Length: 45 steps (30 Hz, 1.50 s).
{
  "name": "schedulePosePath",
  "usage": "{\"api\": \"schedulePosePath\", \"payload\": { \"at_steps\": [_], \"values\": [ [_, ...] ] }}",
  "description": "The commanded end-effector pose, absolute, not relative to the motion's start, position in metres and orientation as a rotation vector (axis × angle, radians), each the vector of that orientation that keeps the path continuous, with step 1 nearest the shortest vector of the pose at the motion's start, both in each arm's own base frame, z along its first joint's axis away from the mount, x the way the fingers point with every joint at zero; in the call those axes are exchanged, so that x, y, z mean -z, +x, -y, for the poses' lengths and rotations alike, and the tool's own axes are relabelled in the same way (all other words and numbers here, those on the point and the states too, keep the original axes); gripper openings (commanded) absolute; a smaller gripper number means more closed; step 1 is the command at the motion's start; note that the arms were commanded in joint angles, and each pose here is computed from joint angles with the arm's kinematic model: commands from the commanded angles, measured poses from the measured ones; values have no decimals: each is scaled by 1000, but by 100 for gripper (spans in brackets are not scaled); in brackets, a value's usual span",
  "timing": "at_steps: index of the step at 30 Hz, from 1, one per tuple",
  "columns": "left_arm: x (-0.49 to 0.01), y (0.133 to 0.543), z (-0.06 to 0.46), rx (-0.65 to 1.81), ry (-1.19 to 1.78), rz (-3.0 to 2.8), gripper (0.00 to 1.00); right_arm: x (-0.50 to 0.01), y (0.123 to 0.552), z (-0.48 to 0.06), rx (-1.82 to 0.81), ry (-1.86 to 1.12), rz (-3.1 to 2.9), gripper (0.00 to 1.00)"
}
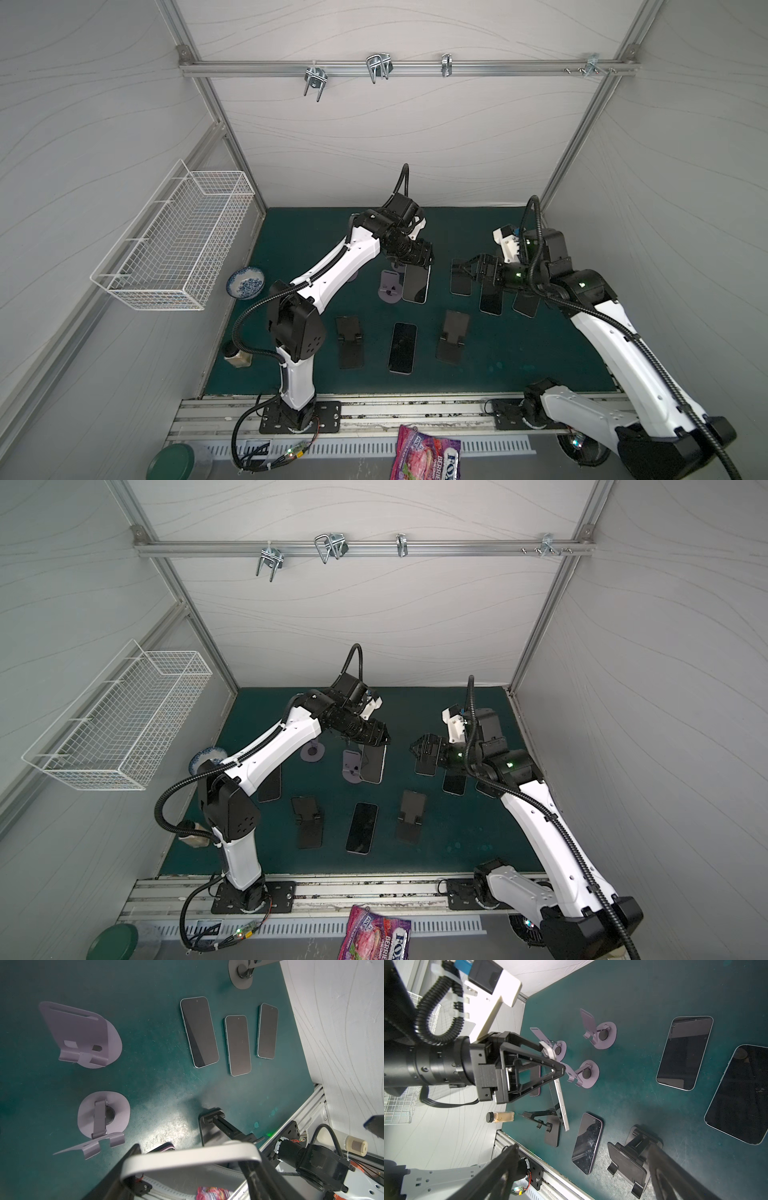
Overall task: Remove the phone from the phone stand
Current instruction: Place the phone at the center of the table.
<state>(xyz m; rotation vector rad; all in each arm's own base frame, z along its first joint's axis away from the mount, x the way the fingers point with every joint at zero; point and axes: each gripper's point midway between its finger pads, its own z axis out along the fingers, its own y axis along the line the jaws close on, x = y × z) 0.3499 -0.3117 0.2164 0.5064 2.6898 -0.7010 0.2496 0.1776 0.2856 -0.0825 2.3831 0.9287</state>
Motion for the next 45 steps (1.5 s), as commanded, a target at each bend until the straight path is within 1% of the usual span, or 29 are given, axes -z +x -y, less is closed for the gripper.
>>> {"api": "schedulePosePath", "payload": {
  "at_steps": [1,8,15,24,33,45],
  "values": [
    [-219,350,320,729,548,-2704,52,-293,249,-175,-919,-95,-2357,97],
    [-209,352,322,716,546,-2746,52,-291,249,-175,-917,-100,-2365,97],
    [-202,356,327,720,487,-2781,49,-288,249,-174,-911,-106,-2372,97],
    [-191,362,333,637,427,-2828,49,-284,250,-170,-903,-95,-2378,98],
    [-167,369,343,576,423,-2871,49,-283,251,-163,-890,-90,-2373,98],
    [-120,389,351,479,414,-2931,49,-274,256,-161,-899,-83,-2385,97]
  ]
}}
